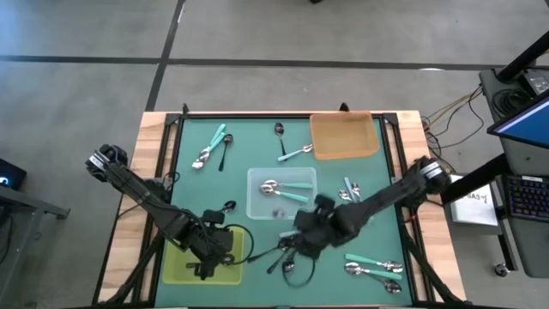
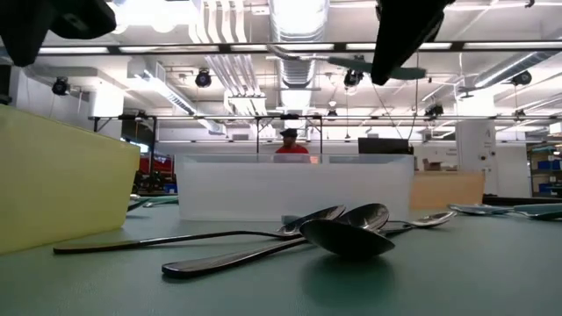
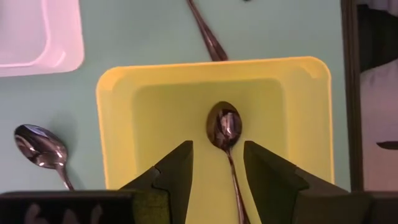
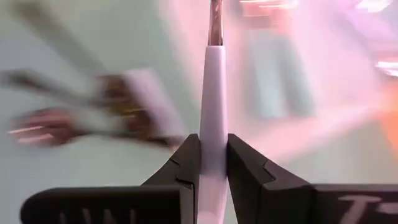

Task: Sort silverware by color (type)
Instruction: Put the purple spoon into the orange bin, then put the black spoon into the yellow bin, then put the green spoon into the transparent bin

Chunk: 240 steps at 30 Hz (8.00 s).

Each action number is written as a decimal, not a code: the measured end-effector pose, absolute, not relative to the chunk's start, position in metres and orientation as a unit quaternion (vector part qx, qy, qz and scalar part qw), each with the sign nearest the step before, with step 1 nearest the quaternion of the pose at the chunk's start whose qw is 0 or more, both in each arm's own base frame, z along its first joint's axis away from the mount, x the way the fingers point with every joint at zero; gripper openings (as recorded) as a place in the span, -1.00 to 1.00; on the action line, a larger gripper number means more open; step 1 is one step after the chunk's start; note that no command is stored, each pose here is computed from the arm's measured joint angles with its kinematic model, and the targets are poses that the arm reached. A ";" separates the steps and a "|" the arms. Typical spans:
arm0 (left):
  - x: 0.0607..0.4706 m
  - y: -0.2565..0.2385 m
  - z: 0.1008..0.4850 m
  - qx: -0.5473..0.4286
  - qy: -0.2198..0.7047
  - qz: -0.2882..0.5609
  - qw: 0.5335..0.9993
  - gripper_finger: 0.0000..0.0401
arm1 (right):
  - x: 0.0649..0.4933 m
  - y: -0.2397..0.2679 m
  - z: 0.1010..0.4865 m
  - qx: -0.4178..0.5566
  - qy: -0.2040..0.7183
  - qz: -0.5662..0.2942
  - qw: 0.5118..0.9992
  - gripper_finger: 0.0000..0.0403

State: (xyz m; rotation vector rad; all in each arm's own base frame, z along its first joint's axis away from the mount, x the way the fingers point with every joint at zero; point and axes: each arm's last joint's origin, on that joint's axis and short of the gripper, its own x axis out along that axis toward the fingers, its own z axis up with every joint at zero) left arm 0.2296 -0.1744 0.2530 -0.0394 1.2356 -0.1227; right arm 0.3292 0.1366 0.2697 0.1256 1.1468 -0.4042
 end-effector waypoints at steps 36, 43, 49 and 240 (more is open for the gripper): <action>0.225 -0.164 0.245 0.041 0.573 0.024 0.818 -0.37 | 0.214 -0.162 0.251 0.250 0.524 -0.491 0.649 -0.22; 0.225 -0.165 0.245 0.011 0.566 0.051 0.822 -0.37 | 0.249 -0.091 0.257 0.263 0.543 -0.337 0.723 -0.25; 0.231 -0.168 0.247 0.000 0.533 0.046 0.845 -0.37 | 0.270 0.001 0.259 0.171 0.530 -0.268 0.786 -0.26; 0.236 -0.210 0.245 0.092 0.540 0.324 0.771 -0.30 | 0.347 0.075 0.276 0.027 0.481 -0.174 0.859 -0.19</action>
